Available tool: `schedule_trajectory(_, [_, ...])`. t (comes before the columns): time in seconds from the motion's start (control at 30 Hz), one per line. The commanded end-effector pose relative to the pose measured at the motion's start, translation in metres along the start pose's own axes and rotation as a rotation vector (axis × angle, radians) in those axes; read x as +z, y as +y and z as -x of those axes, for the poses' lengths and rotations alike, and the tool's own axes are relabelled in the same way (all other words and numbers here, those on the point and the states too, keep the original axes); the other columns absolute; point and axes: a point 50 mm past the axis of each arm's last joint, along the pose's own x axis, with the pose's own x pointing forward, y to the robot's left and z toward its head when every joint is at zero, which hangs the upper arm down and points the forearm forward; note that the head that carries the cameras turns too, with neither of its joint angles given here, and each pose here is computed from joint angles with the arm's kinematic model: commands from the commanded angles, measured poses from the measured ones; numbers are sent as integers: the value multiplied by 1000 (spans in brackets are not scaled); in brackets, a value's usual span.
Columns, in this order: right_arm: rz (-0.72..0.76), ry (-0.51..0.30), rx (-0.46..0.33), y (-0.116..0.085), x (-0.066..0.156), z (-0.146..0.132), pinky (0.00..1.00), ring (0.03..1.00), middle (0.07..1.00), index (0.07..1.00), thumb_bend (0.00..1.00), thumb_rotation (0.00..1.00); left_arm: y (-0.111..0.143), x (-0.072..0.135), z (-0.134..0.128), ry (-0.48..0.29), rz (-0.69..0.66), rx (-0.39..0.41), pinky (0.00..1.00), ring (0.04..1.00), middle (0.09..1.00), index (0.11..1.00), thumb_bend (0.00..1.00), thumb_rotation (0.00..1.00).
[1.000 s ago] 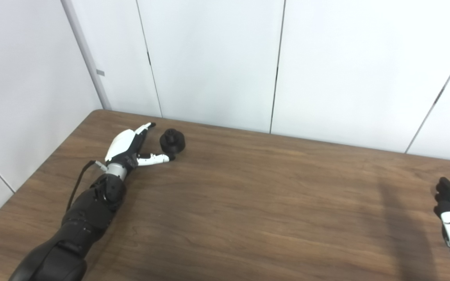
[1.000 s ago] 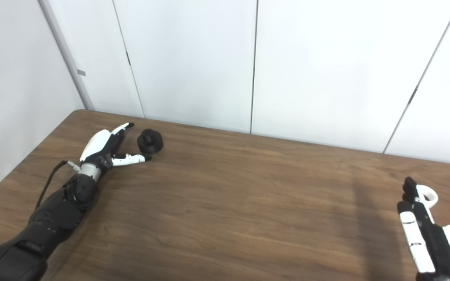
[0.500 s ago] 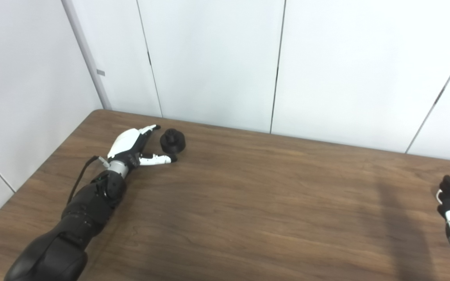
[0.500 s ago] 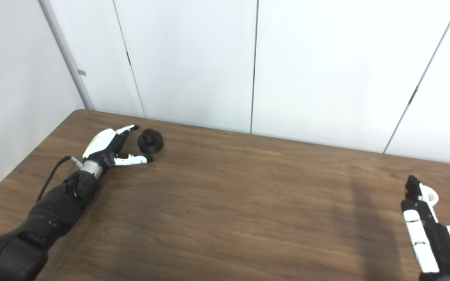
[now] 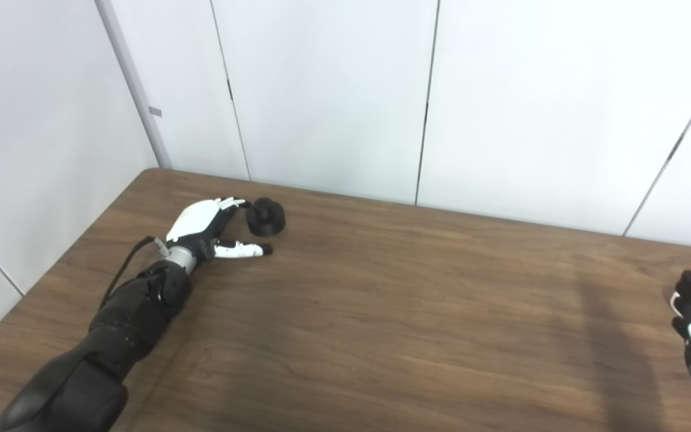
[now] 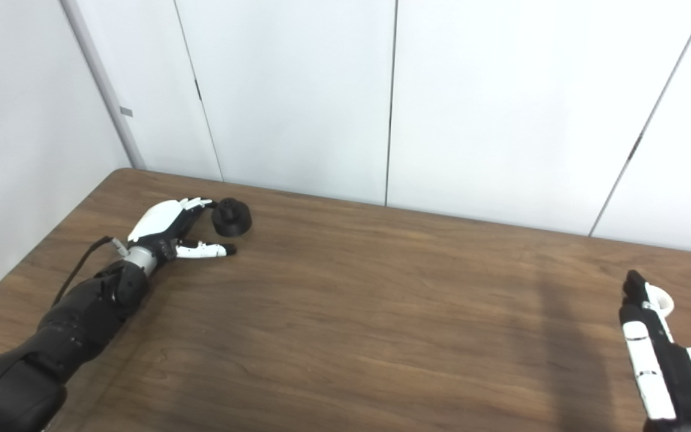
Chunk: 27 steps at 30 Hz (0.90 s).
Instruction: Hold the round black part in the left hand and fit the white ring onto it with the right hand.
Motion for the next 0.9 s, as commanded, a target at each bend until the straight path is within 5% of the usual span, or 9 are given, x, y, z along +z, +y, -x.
schedule_trajectory(0.0, [14,-75,-17,-4,14,0,1000,1000,1000,1000,47,999,22,-2,-7,-2,-50,-8,1000,968,945,880,1000,544])
schedule_trajectory(0.87, [24,-75,-16,-6,19,14,1000,1000,1000,1000,48,1000,10,7,-19,38,5,-37,965,944,920,874,1000,582])
